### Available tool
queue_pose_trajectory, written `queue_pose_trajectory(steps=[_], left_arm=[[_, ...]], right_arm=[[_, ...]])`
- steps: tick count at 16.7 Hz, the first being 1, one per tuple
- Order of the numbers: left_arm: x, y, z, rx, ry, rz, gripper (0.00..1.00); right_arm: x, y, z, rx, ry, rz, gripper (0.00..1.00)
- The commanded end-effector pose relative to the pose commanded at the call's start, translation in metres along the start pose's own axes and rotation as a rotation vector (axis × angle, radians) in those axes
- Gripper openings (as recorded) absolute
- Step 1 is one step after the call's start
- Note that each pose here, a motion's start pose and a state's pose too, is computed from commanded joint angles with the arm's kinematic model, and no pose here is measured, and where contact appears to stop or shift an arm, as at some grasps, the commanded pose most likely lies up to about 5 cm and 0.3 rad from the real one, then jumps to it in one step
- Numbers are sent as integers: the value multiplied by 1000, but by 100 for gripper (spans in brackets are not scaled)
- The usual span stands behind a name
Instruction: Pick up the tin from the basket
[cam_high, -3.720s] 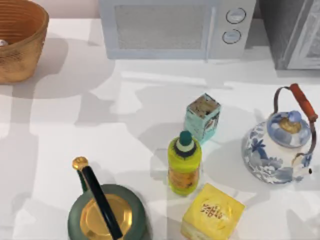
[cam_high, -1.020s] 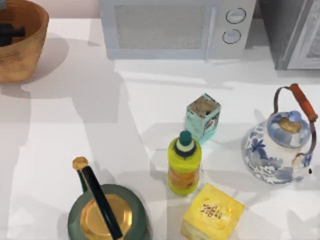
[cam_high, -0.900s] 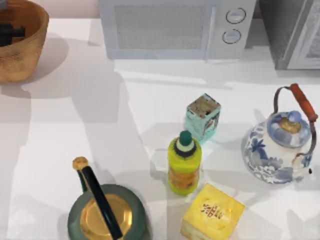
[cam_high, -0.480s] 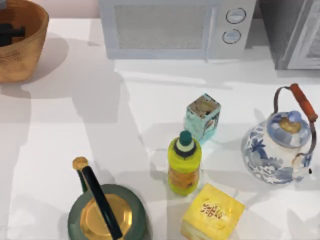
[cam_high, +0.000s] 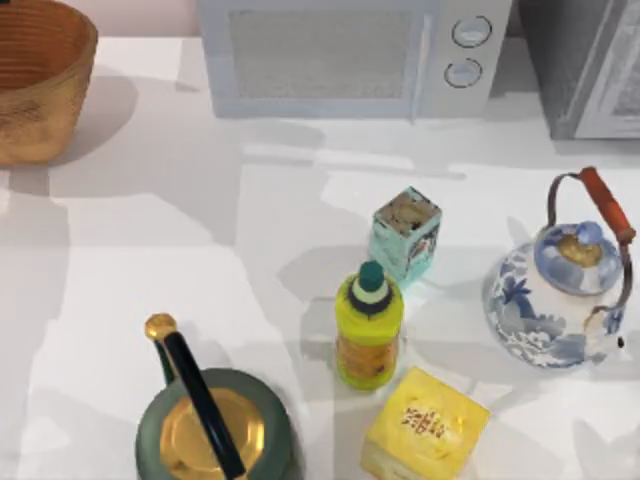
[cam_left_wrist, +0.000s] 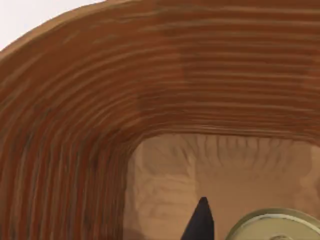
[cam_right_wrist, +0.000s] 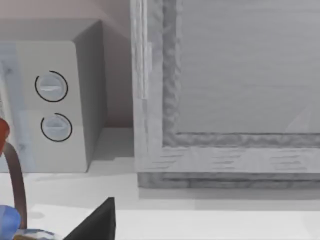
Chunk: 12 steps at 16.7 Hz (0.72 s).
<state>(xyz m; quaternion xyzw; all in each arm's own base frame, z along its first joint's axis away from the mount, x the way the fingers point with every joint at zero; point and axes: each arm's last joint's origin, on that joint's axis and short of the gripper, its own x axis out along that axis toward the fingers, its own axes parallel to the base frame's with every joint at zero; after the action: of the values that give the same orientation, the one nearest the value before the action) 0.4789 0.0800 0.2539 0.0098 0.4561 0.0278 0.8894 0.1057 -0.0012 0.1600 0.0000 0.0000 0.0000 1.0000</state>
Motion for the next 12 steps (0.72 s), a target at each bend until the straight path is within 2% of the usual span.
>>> queue_pose_trajectory(steps=[3, 5, 7, 9, 12], left_arm=[[-85, -10, -21, -11, -178, 39, 0], [-140, -20, -54, -19, -304, 56, 0], [-184, -30, -100, -26, -428, 65, 0], [-211, -40, -154, -32, -547, 63, 0], [-220, -52, -234, -36, -705, 45, 0]], right_arm=[[0, 0, 0, 0, 0, 0, 100], [0, 0, 0, 0, 0, 0, 100], [0, 0, 0, 0, 0, 0, 100], [0, 0, 0, 0, 0, 0, 100], [0, 0, 0, 0, 0, 0, 100]])
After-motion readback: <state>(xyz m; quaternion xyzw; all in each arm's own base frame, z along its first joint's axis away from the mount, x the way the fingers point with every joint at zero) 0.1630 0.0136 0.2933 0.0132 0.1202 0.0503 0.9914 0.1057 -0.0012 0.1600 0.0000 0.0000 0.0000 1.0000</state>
